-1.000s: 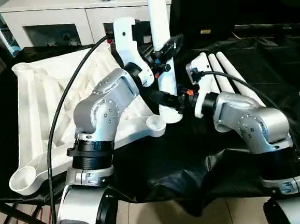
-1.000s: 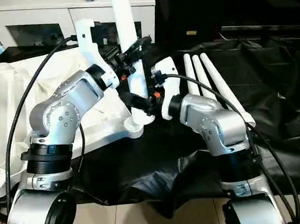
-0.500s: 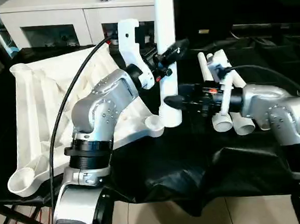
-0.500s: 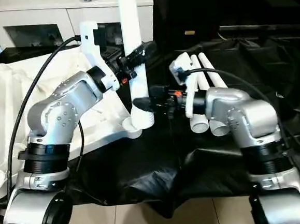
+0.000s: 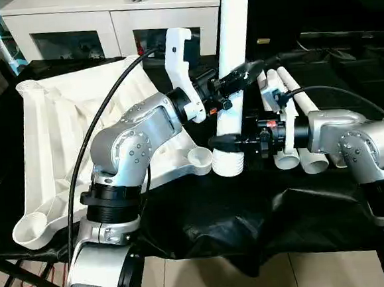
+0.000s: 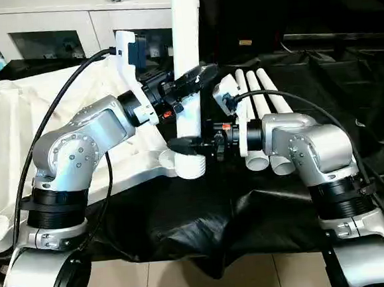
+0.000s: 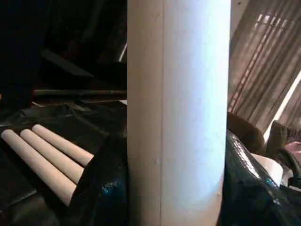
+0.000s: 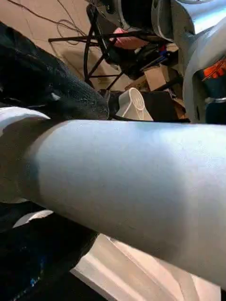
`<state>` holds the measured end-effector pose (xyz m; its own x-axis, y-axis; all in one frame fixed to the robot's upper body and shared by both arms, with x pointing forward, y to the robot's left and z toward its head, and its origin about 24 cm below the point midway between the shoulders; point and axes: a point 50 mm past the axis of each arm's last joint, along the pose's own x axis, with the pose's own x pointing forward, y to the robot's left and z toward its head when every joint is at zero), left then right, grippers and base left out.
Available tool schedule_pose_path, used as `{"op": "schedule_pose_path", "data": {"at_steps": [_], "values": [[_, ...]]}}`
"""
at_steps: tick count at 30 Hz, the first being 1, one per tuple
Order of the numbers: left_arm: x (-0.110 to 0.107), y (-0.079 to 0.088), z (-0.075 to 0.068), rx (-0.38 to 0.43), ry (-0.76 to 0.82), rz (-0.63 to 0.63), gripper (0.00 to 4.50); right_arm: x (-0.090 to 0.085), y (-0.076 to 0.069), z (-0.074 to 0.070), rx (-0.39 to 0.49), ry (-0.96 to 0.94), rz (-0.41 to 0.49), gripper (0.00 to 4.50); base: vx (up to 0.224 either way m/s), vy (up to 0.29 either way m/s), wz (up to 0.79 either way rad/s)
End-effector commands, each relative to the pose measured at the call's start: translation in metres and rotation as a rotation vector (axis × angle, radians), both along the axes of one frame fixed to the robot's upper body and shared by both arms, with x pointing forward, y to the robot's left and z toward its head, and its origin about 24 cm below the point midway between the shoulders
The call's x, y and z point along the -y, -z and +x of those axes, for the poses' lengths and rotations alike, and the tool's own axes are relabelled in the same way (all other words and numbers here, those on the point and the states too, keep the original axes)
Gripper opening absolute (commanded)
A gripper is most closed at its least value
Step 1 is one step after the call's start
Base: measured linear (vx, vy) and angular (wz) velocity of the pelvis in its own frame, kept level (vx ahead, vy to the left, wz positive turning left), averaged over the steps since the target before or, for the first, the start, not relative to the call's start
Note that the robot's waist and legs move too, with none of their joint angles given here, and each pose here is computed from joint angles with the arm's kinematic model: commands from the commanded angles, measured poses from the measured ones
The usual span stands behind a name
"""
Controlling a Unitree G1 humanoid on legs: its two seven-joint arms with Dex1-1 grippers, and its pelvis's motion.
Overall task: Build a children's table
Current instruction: Pick table leg
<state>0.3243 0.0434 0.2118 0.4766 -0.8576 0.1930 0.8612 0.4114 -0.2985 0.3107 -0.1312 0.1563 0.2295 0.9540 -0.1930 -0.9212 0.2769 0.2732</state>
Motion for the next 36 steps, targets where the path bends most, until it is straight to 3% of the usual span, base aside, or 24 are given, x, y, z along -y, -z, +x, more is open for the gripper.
{"op": "schedule_pose_path", "data": {"at_steps": [1, 13, 19, 22, 23, 28, 36], "values": [[-0.001, -0.007, -0.002, 0.025, 0.015, -0.003, 1.86, 0.001, -0.002, 0.000, -0.004, -0.014, -0.009, 3.07, 0.000, 0.000, 0.00], [0.002, -0.006, -0.008, 0.019, 0.066, -0.005, 1.86, 0.001, 0.004, -0.001, -0.030, -0.012, 0.002, 1.98, 0.000, 0.000, 0.00], [0.003, -0.006, -0.008, 0.012, 0.069, -0.014, 1.86, 0.001, 0.007, -0.002, -0.037, -0.012, 0.004, 1.89, 0.000, 0.000, 0.00], [0.003, -0.006, -0.008, 0.011, 0.073, -0.015, 1.86, 0.001, 0.009, 0.000, -0.019, 0.006, -0.010, 1.89, 0.000, 0.000, 0.00], [0.003, -0.006, -0.008, 0.011, 0.072, -0.013, 1.86, 0.001, 0.009, 0.001, -0.012, 0.017, -0.013, 2.45, 0.000, 0.000, 0.00], [0.002, -0.006, -0.008, 0.012, 0.074, -0.008, 1.86, 0.000, 0.009, 0.003, -0.016, 0.026, -0.005, 2.94, 0.000, 0.000, 0.00], [0.003, -0.005, -0.011, 0.015, 0.104, -0.001, 1.86, -0.001, 0.007, 0.000, -0.014, -0.005, 0.017, 3.03, 0.000, 0.000, 0.00]]}}
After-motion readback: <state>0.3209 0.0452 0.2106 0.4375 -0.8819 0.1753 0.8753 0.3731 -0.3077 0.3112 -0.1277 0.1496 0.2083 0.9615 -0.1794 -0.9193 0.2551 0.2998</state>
